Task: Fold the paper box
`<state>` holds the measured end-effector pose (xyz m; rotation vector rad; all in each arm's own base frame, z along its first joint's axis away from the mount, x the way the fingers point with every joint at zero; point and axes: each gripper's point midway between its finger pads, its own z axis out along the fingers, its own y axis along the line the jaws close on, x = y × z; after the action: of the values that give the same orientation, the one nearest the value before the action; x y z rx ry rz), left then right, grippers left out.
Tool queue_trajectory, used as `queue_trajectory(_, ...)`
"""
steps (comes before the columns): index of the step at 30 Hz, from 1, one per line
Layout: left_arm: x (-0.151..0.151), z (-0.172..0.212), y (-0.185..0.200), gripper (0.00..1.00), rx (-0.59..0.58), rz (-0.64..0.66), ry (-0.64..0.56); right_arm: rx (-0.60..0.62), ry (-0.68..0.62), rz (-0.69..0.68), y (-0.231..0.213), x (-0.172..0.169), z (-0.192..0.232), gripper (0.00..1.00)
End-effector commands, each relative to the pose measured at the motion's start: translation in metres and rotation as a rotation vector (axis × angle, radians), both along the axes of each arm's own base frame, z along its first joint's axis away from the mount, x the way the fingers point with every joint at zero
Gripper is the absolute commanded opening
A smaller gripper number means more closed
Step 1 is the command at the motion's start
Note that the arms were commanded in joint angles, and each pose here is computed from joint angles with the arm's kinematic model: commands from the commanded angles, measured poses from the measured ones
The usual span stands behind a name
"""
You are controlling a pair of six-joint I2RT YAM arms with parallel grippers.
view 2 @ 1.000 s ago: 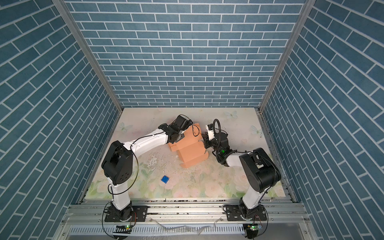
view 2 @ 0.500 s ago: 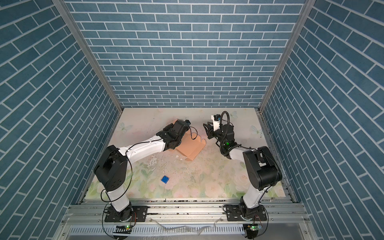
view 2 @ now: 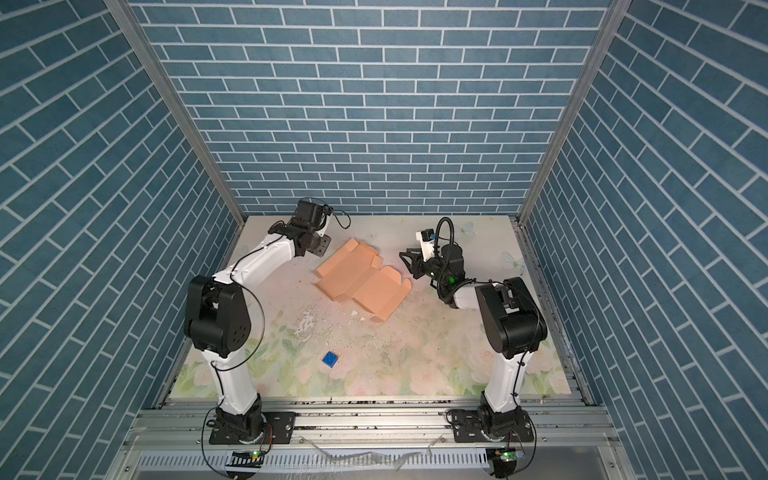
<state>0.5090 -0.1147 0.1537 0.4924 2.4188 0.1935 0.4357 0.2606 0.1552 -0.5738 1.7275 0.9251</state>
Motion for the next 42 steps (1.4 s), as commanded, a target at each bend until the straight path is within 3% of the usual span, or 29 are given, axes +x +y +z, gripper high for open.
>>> queue_trajectory(1, -0.018, -0.042, -0.006, 0.50, -0.167, -0.009, 0.217, 0.003, -0.008, 0.088, 0.014, -0.013, 0.008, 0.36)
queue_trajectory(8, -0.019, -0.082, 0.001, 0.60, -0.165, -0.077, 0.377, -0.017, -0.011, 0.136, 0.024, -0.018, 0.005, 0.37)
queue_trajectory(15, -0.018, -0.100, -0.007, 0.63, -0.312, -0.134, 0.437, -0.036, -0.013, 0.161, 0.031, -0.022, 0.003, 0.37)
queue_trajectory(30, -0.017, -0.116, -0.004, 0.34, -0.334, -0.129, 0.481, -0.069, -0.003, 0.174, 0.040, -0.024, -0.004, 0.37)
queue_trajectory(42, -0.017, -0.123, -0.003, 0.37, -0.326, -0.119, 0.511, -0.072, -0.002, 0.178, 0.042, -0.025, -0.005, 0.37)
